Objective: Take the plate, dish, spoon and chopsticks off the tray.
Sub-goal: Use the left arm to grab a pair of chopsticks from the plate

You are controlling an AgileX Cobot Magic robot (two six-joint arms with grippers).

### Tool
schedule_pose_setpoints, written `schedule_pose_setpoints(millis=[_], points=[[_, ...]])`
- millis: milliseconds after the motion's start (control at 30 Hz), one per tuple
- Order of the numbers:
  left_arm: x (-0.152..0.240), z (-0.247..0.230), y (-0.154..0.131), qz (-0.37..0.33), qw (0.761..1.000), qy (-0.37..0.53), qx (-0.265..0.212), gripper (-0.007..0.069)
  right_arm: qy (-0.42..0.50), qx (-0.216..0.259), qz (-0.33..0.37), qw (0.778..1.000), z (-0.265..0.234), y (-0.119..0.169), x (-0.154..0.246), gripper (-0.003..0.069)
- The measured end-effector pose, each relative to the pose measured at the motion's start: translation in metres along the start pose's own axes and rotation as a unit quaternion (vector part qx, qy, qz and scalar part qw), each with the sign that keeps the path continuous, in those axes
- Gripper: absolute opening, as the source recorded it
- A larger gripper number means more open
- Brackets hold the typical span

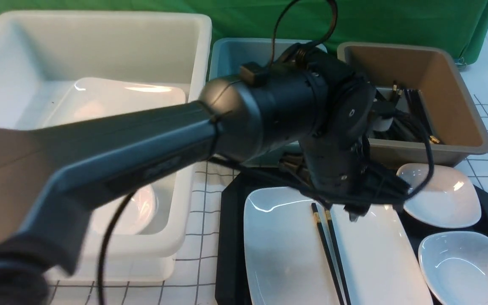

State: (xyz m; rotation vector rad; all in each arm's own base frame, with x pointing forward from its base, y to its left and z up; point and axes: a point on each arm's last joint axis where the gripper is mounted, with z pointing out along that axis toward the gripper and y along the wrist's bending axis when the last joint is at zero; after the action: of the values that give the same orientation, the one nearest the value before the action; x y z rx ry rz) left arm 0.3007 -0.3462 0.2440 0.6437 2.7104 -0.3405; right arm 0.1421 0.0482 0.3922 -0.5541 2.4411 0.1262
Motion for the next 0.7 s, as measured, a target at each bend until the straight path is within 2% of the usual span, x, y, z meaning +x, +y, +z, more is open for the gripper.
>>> schedule_pose_setpoints(millis=[133,233,400,700], points=[[-0.012,0.029,0.019,-0.037,0.999,0.011,-0.014,0.049,-0.043,0.005,0.009,0.999,-0.023,0.003,0.018,0.005],[-0.014,0.051,0.031,-0.069,0.997,0.024,-0.022,0.0549,-0.079,0.01,0.008,0.997,-0.04,0.006,0.028,0.0057],[-0.011,0.076,0.037,-0.107,0.993,0.048,-0.014,0.0574,-0.116,0.014,0.006,0.993,-0.056,0.008,0.038,0.0062],[-0.01,0.079,0.029,-0.109,0.993,0.042,-0.004,0.0573,-0.124,0.016,0.006,0.992,-0.059,0.008,0.04,0.0071]])
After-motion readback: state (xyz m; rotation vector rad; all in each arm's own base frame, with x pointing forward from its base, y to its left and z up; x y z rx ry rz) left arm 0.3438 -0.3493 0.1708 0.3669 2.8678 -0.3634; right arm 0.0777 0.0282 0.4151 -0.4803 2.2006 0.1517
